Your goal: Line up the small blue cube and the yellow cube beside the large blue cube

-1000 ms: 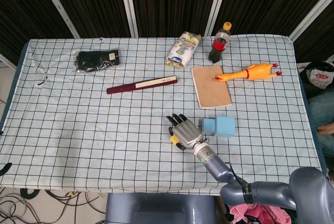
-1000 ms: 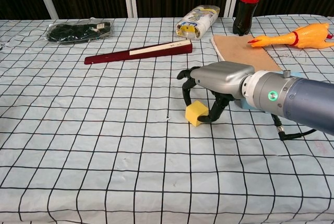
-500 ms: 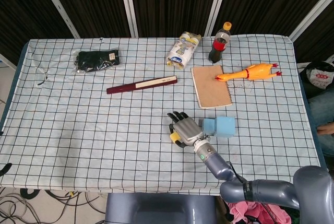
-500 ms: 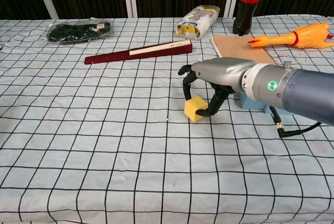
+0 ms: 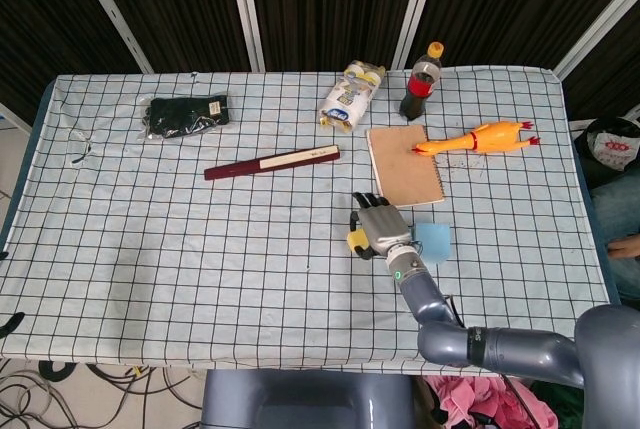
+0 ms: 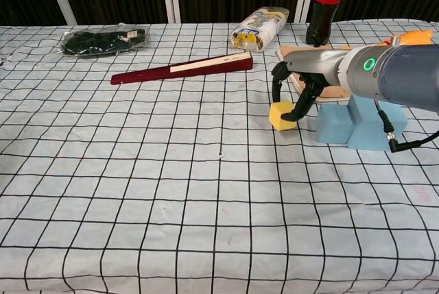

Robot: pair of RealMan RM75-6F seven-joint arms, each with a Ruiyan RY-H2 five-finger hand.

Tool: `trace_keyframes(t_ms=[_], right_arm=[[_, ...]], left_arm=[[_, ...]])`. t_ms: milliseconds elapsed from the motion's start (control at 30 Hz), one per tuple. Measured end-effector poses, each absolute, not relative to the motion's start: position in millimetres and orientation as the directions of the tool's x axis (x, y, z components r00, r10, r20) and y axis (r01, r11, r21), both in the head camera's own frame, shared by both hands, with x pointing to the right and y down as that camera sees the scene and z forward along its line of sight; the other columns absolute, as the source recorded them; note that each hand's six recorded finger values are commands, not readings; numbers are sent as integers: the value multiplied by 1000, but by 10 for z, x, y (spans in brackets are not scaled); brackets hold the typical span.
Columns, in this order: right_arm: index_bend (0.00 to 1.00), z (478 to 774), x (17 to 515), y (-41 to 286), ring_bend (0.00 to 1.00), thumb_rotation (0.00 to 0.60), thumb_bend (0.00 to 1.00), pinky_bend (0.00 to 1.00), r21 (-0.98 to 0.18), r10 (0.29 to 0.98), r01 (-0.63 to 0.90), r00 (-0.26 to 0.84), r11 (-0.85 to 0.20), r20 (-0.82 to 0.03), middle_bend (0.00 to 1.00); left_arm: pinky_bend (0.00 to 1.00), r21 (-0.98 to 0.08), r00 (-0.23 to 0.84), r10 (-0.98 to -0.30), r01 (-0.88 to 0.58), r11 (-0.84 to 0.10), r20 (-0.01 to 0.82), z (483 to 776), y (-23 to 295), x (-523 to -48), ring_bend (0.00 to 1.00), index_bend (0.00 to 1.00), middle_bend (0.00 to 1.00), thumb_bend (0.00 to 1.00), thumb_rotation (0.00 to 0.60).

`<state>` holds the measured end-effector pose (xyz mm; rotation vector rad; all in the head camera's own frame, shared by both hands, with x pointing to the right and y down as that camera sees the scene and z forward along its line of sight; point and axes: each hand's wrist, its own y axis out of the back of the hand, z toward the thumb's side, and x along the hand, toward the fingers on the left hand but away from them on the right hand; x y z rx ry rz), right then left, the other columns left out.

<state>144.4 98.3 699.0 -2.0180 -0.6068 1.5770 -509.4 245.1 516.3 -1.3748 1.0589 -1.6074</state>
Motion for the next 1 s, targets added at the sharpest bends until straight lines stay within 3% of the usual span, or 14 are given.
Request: trace_keyframes(t_ms=[300, 1000], right_arm=[[494, 7023, 1428, 934, 1, 600, 357, 92, -674, 668, 20, 153, -739, -728, 16], [493, 7106, 1552, 1205, 0, 600, 364, 92, -668, 669, 38, 73, -743, -740, 16]], left_arm=[[0, -928, -134, -922, 30, -370, 363, 5162, 2451, -5096, 0, 214, 52, 11, 600], [0, -929, -139, -922, 36, -369, 361, 5166, 2450, -5099, 0, 214, 52, 11, 600]])
